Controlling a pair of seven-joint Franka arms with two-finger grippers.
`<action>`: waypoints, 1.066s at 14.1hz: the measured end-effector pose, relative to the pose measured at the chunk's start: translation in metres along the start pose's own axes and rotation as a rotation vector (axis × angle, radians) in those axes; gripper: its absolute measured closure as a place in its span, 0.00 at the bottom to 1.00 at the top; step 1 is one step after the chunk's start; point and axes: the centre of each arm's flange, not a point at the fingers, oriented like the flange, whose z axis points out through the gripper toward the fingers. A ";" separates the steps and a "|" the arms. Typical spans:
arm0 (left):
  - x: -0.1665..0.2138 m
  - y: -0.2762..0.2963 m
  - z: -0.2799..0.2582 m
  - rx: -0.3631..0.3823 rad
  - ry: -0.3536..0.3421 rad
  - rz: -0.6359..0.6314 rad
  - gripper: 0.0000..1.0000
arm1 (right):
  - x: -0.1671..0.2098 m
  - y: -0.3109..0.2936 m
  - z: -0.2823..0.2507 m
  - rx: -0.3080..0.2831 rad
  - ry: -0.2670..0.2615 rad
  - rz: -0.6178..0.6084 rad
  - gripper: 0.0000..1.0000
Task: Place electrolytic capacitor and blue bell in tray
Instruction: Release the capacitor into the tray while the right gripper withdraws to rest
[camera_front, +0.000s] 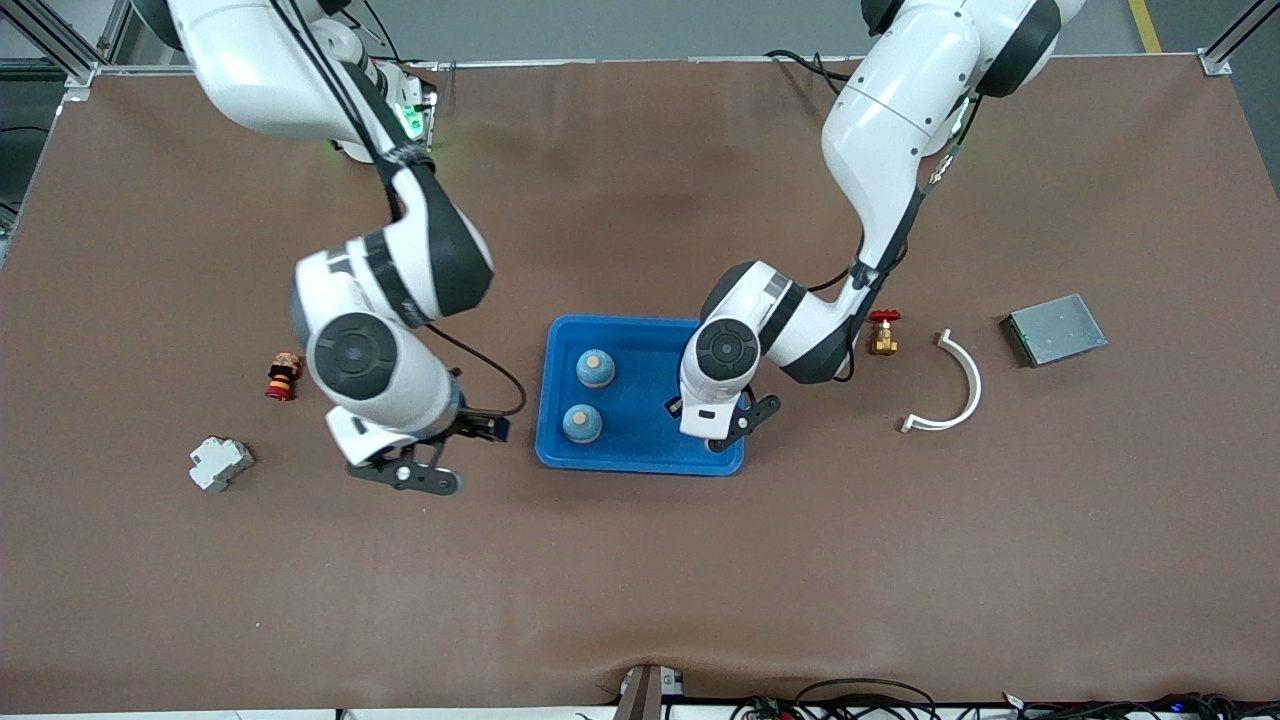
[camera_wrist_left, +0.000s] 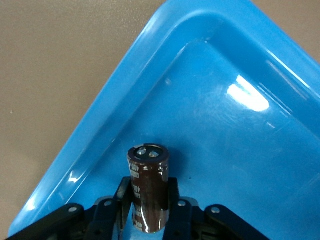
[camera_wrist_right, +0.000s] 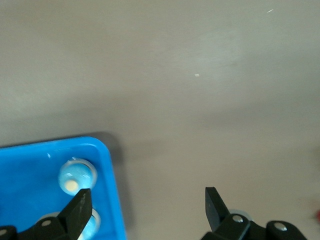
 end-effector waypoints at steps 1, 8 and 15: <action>0.000 0.000 0.000 -0.001 0.000 0.009 0.52 | 0.004 0.015 -0.011 0.002 0.002 -0.017 0.00; 0.006 0.004 -0.063 -0.019 0.112 0.089 0.00 | 0.035 0.167 -0.074 0.012 -0.020 -0.168 0.00; 0.056 -0.048 -0.181 0.020 0.097 0.173 0.00 | 0.034 0.300 -0.109 0.034 -0.005 -0.181 0.00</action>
